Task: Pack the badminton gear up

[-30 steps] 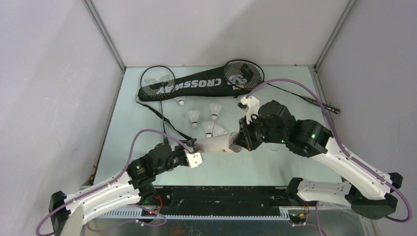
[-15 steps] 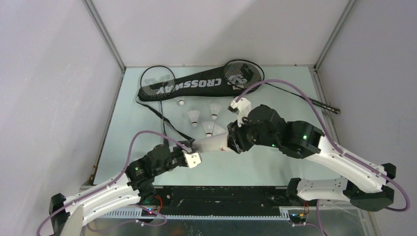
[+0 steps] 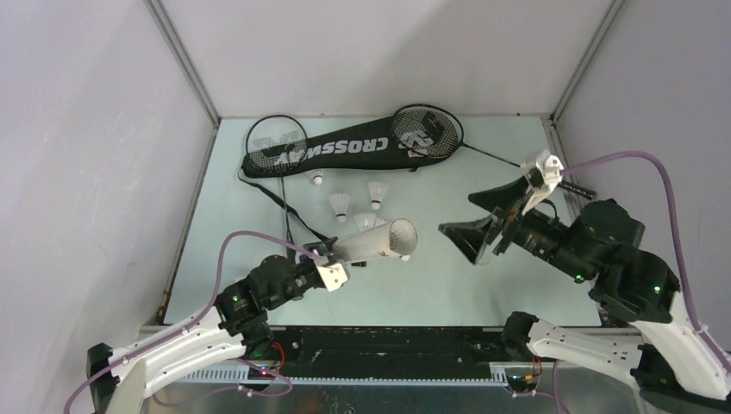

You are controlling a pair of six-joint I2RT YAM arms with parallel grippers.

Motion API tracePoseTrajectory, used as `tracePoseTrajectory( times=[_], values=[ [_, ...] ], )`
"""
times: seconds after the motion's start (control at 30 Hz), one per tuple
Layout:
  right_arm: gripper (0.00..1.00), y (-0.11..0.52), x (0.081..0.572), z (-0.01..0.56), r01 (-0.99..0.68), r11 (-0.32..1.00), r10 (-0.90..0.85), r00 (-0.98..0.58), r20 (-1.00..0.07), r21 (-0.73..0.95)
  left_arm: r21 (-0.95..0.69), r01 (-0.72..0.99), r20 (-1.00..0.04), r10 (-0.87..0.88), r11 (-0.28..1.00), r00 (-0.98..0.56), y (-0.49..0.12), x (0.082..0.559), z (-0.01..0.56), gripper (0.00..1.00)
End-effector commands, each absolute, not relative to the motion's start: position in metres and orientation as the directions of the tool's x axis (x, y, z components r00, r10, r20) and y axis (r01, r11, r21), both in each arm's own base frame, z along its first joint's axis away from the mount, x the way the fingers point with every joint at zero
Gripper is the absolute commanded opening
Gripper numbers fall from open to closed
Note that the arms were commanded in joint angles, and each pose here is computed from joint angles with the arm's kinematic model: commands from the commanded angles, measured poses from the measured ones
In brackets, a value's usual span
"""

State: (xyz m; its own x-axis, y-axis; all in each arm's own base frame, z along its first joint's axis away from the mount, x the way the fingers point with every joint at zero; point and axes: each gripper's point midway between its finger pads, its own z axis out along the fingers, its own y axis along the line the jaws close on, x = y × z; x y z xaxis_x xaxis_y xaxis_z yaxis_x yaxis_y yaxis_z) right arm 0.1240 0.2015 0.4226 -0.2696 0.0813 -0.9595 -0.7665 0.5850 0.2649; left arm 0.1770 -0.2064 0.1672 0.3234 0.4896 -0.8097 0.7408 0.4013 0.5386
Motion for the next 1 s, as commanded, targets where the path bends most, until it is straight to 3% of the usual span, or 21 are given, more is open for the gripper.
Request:
tracePoseTrajectory(
  times=[0.0,0.13,0.2,0.33,0.5,0.6,0.97],
  values=[
    [0.99,0.203,0.174,0.417,-0.683,0.680,0.141,-0.235,-0.962,0.266,0.509,0.642,-0.860,0.366,0.573,0.356,-0.199,0.190,0.223,0.00],
    [0.99,0.210,0.221,0.398,-0.678,0.650,0.186,-0.296,-0.937,0.343,0.419,0.507,-0.899,0.268,0.753,0.347,-0.175,0.206,0.253,0.01],
    [1.00,0.224,0.263,0.359,-0.667,0.646,0.131,-0.381,-0.915,0.370,0.339,0.425,-0.922,0.207,0.839,0.326,-0.158,0.213,0.266,0.02],
    [0.99,0.256,0.324,0.299,-0.735,0.600,-0.013,-0.402,-0.915,0.315,0.157,0.286,-0.964,0.084,0.945,0.251,-0.127,0.222,0.280,0.01],
    [0.98,0.290,0.391,0.231,-0.779,0.550,-0.164,-0.454,-0.876,0.301,0.044,0.207,-0.984,0.007,0.977,0.178,-0.117,0.229,0.276,0.00],
    [0.91,0.313,0.430,0.190,-0.770,0.535,-0.239,-0.532,-0.812,0.348,0.053,0.172,-0.991,0.030,0.984,0.132,-0.117,0.234,0.264,0.00],
    [0.73,0.338,0.453,0.100,-0.765,0.496,-0.364,-0.613,-0.701,0.412,0.077,0.127,-0.997,0.072,0.989,0.042,-0.115,0.238,0.237,0.00]
  ],
)
